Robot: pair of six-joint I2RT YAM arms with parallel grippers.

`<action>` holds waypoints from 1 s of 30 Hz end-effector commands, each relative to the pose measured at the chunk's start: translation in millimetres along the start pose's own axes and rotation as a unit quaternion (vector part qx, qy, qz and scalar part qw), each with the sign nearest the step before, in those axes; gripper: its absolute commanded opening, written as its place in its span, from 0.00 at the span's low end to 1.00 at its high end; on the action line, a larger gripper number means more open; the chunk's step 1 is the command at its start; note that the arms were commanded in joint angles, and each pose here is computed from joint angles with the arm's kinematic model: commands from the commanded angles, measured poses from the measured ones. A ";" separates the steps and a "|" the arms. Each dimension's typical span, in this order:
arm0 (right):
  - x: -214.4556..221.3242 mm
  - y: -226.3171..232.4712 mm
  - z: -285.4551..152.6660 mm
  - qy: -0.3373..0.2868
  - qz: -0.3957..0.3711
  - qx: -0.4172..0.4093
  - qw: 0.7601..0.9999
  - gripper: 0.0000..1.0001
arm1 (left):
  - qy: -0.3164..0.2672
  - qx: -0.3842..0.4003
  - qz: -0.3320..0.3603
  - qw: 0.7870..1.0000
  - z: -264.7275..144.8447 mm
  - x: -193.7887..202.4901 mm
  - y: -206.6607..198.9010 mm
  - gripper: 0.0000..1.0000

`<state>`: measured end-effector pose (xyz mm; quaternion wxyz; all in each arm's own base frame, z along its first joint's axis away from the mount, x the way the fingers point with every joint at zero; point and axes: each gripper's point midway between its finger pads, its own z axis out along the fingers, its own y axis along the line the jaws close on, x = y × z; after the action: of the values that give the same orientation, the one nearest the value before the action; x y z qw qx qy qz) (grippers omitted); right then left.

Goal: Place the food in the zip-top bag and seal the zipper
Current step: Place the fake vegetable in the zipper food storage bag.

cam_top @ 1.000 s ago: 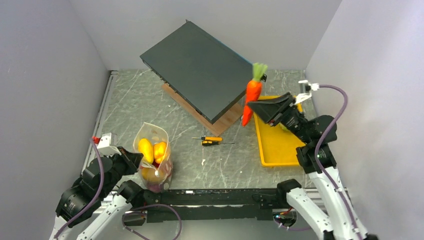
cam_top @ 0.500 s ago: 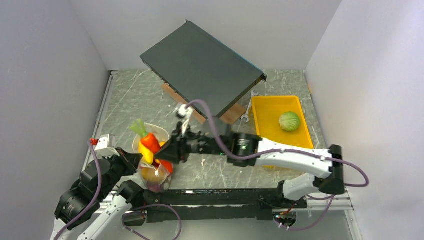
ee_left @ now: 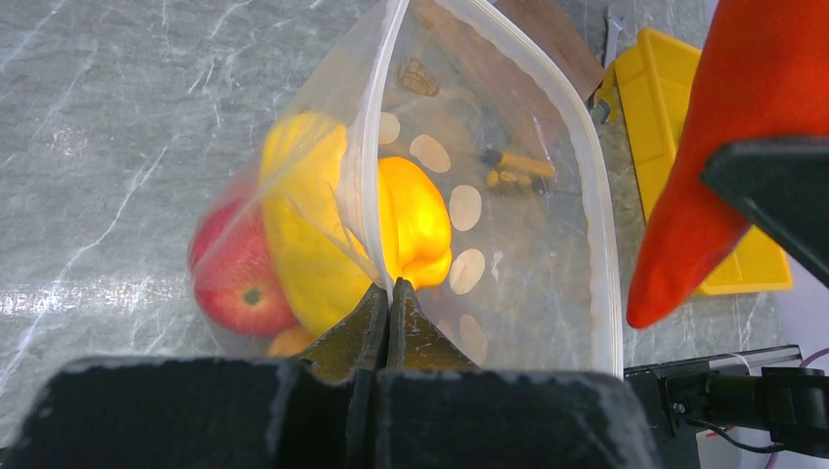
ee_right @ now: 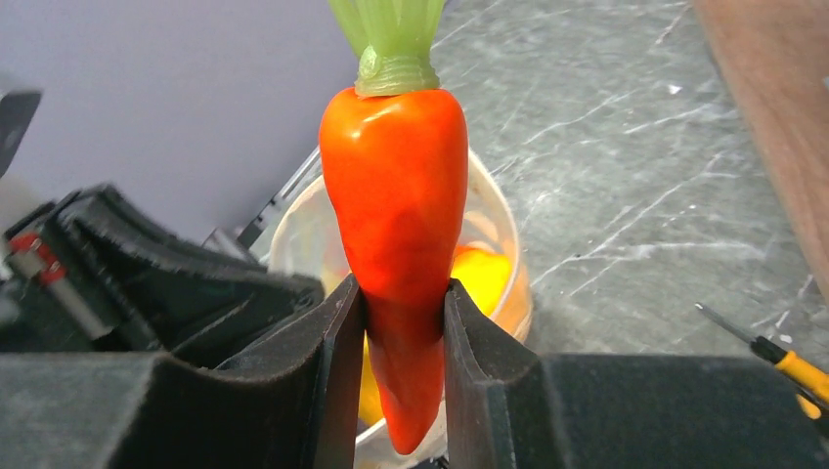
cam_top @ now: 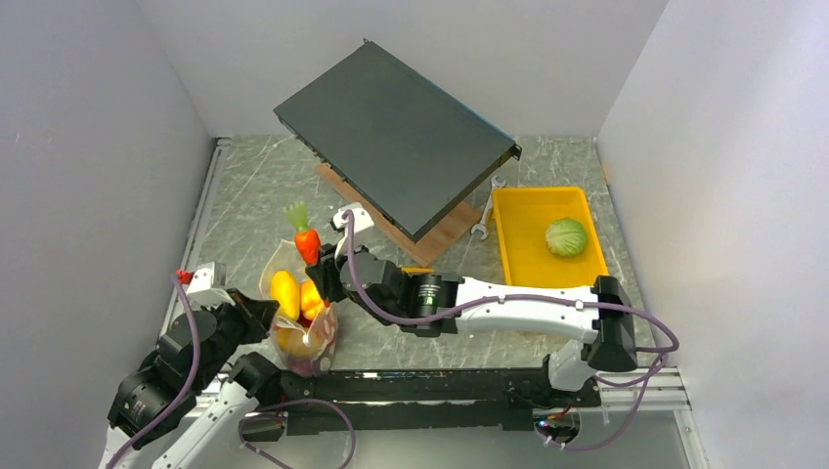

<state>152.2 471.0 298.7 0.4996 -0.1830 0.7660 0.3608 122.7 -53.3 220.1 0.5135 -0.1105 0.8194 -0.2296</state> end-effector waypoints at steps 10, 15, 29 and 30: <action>-26.8 17.2 31.2 -0.053 0.096 0.071 0.991 0.04 | -0.007 0.005 0.006 1.000 1.5 -4.9 -3.5 0.00; 13.4 6.6 30.0 -0.005 0.128 0.110 0.986 0.04 | -0.010 0.006 0.005 1.000 1.1 -5.8 -3.6 0.00; 45.6 28.0 12.7 0.057 0.131 0.083 0.986 0.24 | -0.011 0.005 0.003 1.000 0.4 -5.9 -3.1 0.00; 46.8 30.2 10.9 0.059 0.133 0.079 0.986 0.27 | -0.012 0.005 0.003 1.000 0.5 -6.0 -2.9 0.00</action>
<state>133.3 502.3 239.4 0.4256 -0.0725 0.8456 0.3138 122.8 -53.1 220.1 0.5137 -0.1113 0.8193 -0.2291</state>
